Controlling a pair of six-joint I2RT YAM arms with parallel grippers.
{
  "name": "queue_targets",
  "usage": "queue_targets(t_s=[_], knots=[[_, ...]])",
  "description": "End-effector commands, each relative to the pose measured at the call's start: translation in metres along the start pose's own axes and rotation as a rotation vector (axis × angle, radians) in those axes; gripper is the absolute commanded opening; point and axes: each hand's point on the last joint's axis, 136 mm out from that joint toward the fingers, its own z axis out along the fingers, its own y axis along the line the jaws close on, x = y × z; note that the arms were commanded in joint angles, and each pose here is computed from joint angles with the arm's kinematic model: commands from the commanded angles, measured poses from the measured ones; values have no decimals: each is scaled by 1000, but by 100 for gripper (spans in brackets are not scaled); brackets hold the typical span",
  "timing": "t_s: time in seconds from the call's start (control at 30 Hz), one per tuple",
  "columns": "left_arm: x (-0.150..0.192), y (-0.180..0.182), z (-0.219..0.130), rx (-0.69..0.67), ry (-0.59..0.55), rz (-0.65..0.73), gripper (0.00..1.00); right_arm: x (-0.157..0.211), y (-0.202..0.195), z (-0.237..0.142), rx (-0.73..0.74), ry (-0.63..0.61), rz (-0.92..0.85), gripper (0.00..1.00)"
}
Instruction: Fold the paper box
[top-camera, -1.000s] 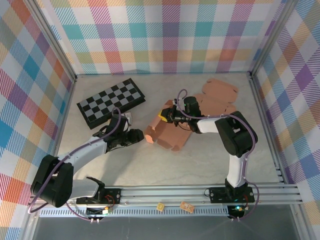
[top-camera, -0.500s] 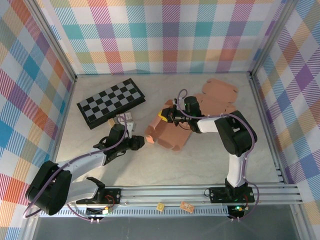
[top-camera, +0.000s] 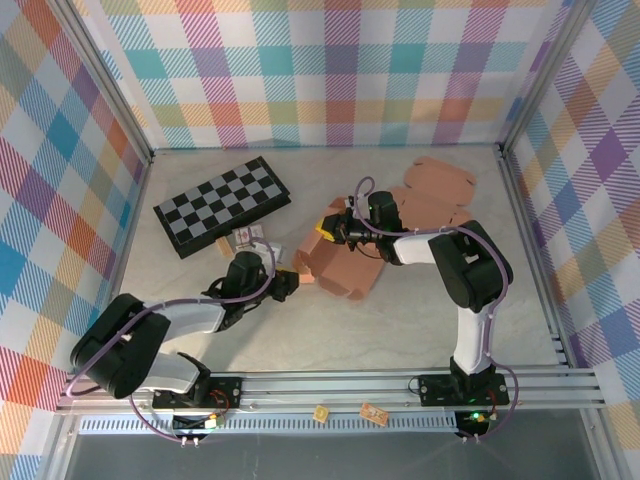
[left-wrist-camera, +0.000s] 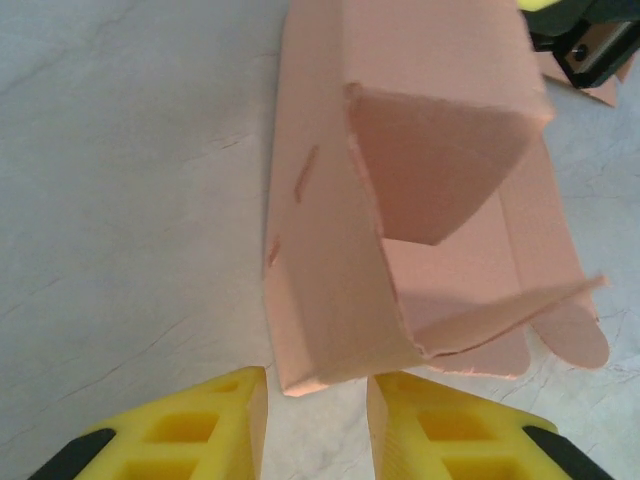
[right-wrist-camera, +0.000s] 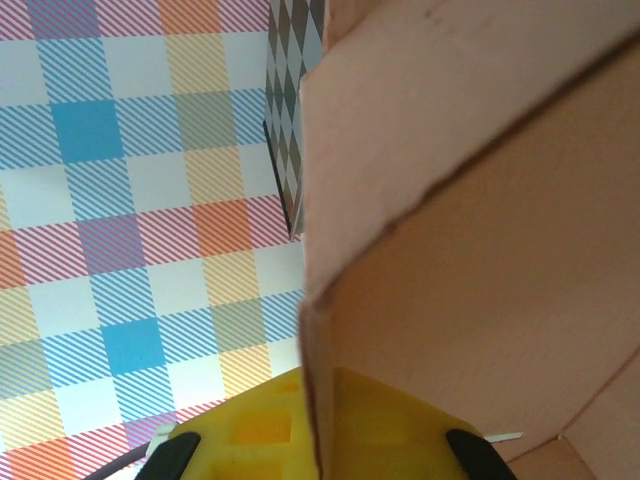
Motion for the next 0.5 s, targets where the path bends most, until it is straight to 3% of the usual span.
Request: queue_targets(t_s=[0.0,0.47], knots=[[-29,-15,8,27,-98,40,32,-8,8,3,-33,-10,-21,0],[-47,-15,31,-59,-168,-9,34,-16,15,1,-74,-67,1,0]])
